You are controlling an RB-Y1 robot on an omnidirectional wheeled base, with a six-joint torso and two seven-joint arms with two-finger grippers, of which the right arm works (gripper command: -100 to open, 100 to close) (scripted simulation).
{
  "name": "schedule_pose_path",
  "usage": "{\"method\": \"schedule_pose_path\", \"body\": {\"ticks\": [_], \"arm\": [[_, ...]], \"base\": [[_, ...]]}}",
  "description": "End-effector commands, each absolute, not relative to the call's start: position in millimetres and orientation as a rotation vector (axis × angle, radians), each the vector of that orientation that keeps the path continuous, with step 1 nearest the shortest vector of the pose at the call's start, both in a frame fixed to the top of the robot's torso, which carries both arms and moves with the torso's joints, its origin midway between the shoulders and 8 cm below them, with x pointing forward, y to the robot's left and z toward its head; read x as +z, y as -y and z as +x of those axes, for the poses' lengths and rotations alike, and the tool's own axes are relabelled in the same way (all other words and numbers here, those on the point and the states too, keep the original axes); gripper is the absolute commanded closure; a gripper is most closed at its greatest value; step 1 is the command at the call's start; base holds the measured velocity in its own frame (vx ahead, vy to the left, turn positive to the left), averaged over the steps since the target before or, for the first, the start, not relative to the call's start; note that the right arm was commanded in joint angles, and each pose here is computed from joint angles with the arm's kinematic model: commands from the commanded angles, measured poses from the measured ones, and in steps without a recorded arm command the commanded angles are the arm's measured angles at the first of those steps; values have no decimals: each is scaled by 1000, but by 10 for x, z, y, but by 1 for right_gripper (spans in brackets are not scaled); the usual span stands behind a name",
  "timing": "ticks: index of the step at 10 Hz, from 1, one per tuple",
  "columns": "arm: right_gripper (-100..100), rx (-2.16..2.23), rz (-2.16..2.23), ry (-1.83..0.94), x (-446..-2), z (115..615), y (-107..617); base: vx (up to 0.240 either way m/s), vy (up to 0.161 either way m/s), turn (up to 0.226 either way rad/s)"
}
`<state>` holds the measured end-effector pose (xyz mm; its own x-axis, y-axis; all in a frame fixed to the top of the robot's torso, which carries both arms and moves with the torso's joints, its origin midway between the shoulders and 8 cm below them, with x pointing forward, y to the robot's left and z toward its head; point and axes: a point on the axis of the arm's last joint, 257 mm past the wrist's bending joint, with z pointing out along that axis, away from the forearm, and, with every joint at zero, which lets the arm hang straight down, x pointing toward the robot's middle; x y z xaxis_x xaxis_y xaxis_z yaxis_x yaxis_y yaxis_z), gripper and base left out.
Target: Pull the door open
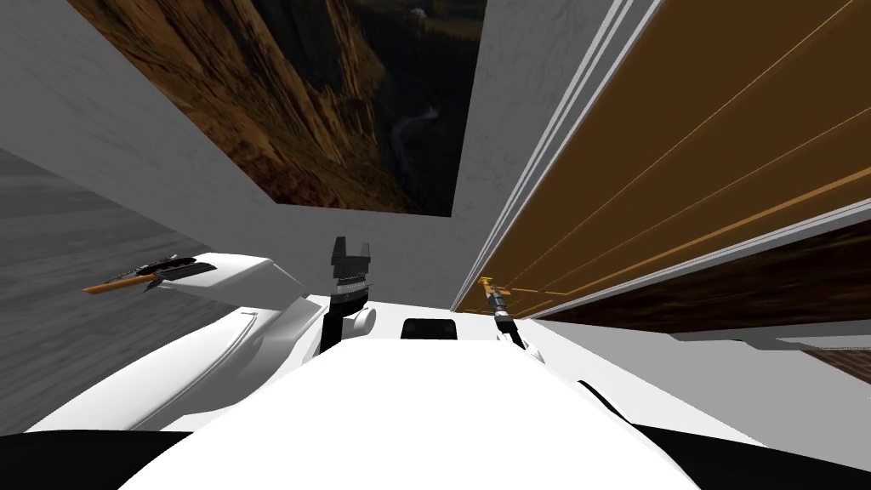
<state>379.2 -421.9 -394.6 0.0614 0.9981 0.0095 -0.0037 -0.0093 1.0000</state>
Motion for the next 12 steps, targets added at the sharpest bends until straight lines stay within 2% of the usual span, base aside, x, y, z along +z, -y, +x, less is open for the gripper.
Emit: {"method": "schedule_pose_path", "body": {"ticks": [1, 6, 12], "arm": [[100, 1172, 1243, -1160, -3952, 3792, 4210], [100, 1172, 1243, -1160, -3952, 3792, 4210], [100, 1200, 1216, -1196, -3947, 3465, 4307]], "base": [[-17, 1, -46], [-17, 0, -1], [-163, -65, 150]]}}
